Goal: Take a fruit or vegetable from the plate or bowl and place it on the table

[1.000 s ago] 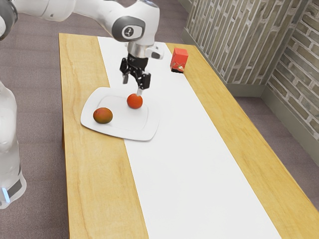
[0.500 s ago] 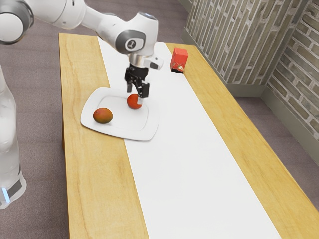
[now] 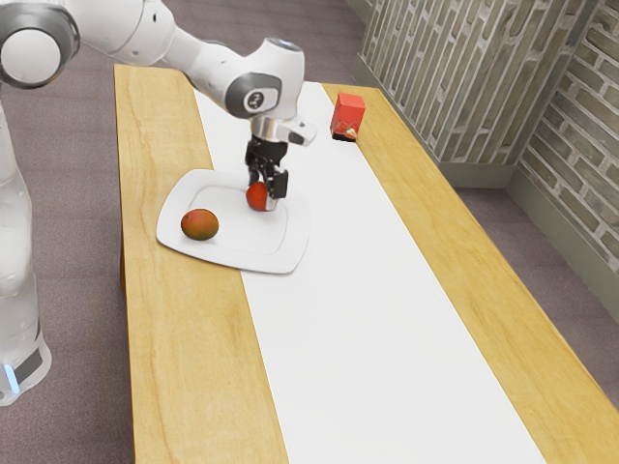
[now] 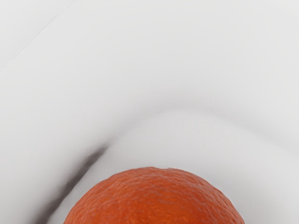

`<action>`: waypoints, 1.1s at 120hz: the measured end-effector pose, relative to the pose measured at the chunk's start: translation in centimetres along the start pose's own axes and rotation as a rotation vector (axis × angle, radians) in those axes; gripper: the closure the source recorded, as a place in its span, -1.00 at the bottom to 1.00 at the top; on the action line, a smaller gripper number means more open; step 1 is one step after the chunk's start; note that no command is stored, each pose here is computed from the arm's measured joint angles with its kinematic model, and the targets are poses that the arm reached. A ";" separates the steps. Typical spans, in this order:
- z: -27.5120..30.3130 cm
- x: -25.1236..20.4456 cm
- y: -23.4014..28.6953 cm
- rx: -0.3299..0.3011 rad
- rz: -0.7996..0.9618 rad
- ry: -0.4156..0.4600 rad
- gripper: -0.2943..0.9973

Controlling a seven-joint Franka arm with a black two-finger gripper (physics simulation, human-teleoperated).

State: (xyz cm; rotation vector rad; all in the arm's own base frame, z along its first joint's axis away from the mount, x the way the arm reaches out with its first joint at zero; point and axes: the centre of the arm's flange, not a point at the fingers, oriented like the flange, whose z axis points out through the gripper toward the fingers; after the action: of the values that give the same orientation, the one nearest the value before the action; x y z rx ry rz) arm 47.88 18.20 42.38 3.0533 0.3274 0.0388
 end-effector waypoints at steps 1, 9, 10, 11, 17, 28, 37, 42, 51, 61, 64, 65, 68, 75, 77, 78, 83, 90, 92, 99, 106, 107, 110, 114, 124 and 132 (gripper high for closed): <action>0.1 0.0 0.0 0.000 0.001 0.000 -0.49; 0.4 0.2 0.0 -0.003 0.005 0.001 -0.49; 0.4 0.2 0.0 -0.003 0.005 0.002 -0.49; 0.5 0.2 0.0 -0.004 0.006 0.002 -0.49; 0.7 0.3 0.0 -0.006 0.009 0.003 -0.48; 0.7 0.4 0.0 -0.008 0.014 0.008 -0.38; 0.4 0.4 0.0 -0.010 0.019 0.019 -0.27; 0.3 0.3 0.0 -0.013 0.020 0.021 -0.23; 0.5 0.3 -0.1 -0.018 0.016 0.022 -0.15; 0.5 0.3 -0.3 -0.022 0.010 0.023 -0.06; 0.3 0.3 -0.3 -0.022 0.010 0.028 -0.02; 0.2 0.3 -0.3 -0.023 0.010 0.030 -0.01; -0.1 0.3 -0.3 -0.023 0.011 0.036 0.01; -1.2 0.1 0.0 -0.025 0.017 0.061 0.04; -1.6 0.1 0.1 -0.026 0.019 0.068 0.05; -1.8 0.1 0.1 -0.026 0.020 0.072 0.05; -2.7 0.0 0.7 -0.028 0.031 0.091 0.04; -3.5 0.8 3.5 -0.035 0.080 0.109 0.02; -3.7 1.2 4.7 -0.039 0.101 0.114 0.03; -4.5 2.6 9.4 -0.052 0.176 0.135 0.04; -5.1 3.7 14.5 -0.064 0.253 0.154 0.03; -5.1 3.8 15.3 -0.066 0.264 0.155 0.02; -5.1 3.9 17.6 -0.075 0.297 0.159 0.02; -4.9 3.8 20.6 -0.090 0.336 0.160 0.02; -4.2 3.4 27.5 -0.129 0.416 0.160 0.03; -3.8 2.5 32.4 -0.154 0.478 0.159 0.03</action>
State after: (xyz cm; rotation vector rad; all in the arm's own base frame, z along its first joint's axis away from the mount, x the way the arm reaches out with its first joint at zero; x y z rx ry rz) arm 57.05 -12.64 48.53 2.9025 -0.3849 0.3154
